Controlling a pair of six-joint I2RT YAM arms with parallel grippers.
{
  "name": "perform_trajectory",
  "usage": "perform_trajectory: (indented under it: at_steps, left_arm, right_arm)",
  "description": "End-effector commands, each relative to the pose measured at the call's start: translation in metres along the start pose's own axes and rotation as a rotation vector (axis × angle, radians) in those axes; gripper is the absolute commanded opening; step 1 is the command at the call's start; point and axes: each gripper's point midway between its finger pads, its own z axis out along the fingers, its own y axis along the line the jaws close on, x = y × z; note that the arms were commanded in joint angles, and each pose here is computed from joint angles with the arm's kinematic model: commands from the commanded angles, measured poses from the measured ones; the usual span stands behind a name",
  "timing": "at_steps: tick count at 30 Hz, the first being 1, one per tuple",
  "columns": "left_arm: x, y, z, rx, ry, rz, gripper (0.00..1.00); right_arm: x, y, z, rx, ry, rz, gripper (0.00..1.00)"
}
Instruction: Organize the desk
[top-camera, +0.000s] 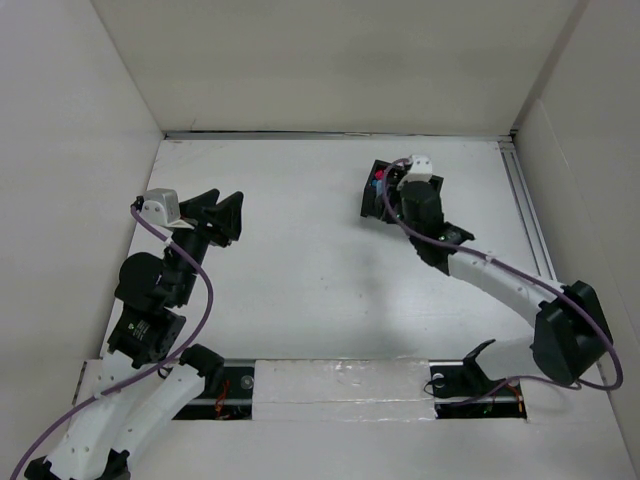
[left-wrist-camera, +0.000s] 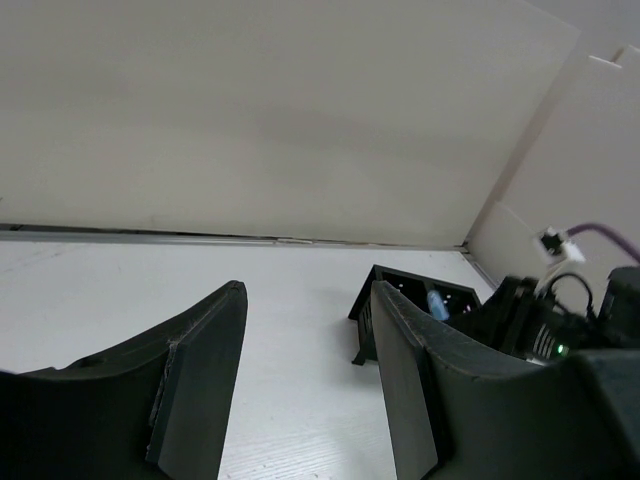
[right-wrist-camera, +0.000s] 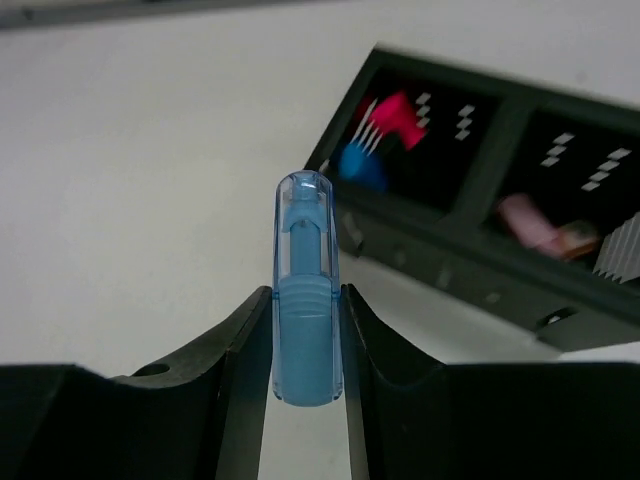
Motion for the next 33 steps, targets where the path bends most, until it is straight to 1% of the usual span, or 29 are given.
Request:
perform_trajectory:
  at_steps: [1,5,6,7,8,12,14,17,22,23,24,26,27,29,30,31,33]
  left_arm:
    - [-0.009,-0.006,0.002,0.027,-0.036,-0.011,0.49]
    - [-0.008,-0.006,0.002,0.025,-0.033,-0.01,0.49]
    - [-0.009,-0.006,0.002,0.027,-0.036,-0.012,0.49]
    - [-0.01,-0.006,0.002,0.028,-0.037,-0.011,0.49]
    - [-0.01,-0.007,0.001,0.03,-0.038,-0.011,0.49]
    - [-0.011,-0.005,0.001,0.024,-0.041,-0.009,0.49]
    - [-0.01,-0.007,0.001,0.033,-0.039,-0.01,0.49]
    - [-0.008,-0.006,0.003,0.028,-0.034,-0.007,0.49]
    - [-0.008,-0.007,0.002,0.03,-0.035,-0.008,0.49]
    - [-0.009,-0.005,0.002,0.024,-0.035,-0.006,0.49]
    - [-0.009,-0.005,0.003,0.022,-0.034,-0.006,0.49]
    - [-0.009,-0.006,0.002,0.029,-0.037,-0.006,0.49]
    - [-0.009,-0.006,0.002,0.029,-0.037,-0.006,0.49]
    - [-0.008,-0.005,0.003,0.022,-0.034,-0.006,0.49]
    - [-0.008,-0.005,0.003,0.022,-0.033,-0.005,0.49]
    - [-0.009,-0.006,0.002,0.027,-0.034,-0.006,0.49]
    - [-0.01,-0.007,0.001,0.031,-0.039,-0.007,0.49]
  right_arm:
    - [-0.069,-0.034,0.006,0.097,-0.18,0.09,0.12]
    - [-0.092,-0.082,0.023,0.232,-0.22,0.106,0.14]
    - [-0.095,-0.091,0.027,0.255,-0.226,0.104,0.15]
    - [-0.091,-0.109,0.037,0.298,-0.205,0.099,0.15]
    - [-0.097,-0.116,0.039,0.315,-0.211,0.103,0.16]
    - [-0.097,-0.142,0.044,0.359,-0.212,0.111,0.19]
    - [-0.094,-0.145,0.048,0.341,-0.202,0.11,0.23]
    - [-0.09,-0.147,0.054,0.336,-0.173,0.113,0.27]
    - [-0.072,-0.132,0.059,0.309,-0.13,0.114,0.39]
    - [-0.07,-0.134,0.058,0.317,-0.132,0.114,0.45]
    - [-0.071,-0.127,0.057,0.303,-0.143,0.112,0.48]
    - [-0.07,-0.128,0.053,0.326,-0.144,0.104,0.64]
    - [-0.07,-0.128,0.053,0.326,-0.144,0.104,0.64]
    - [-0.078,-0.127,0.045,0.325,-0.167,0.107,0.7]
    - [-0.082,-0.126,0.042,0.319,-0.178,0.113,0.71]
    - [-0.096,-0.12,0.032,0.294,-0.211,0.123,0.71]
    - [-0.101,-0.099,0.02,0.232,-0.244,0.118,0.69]
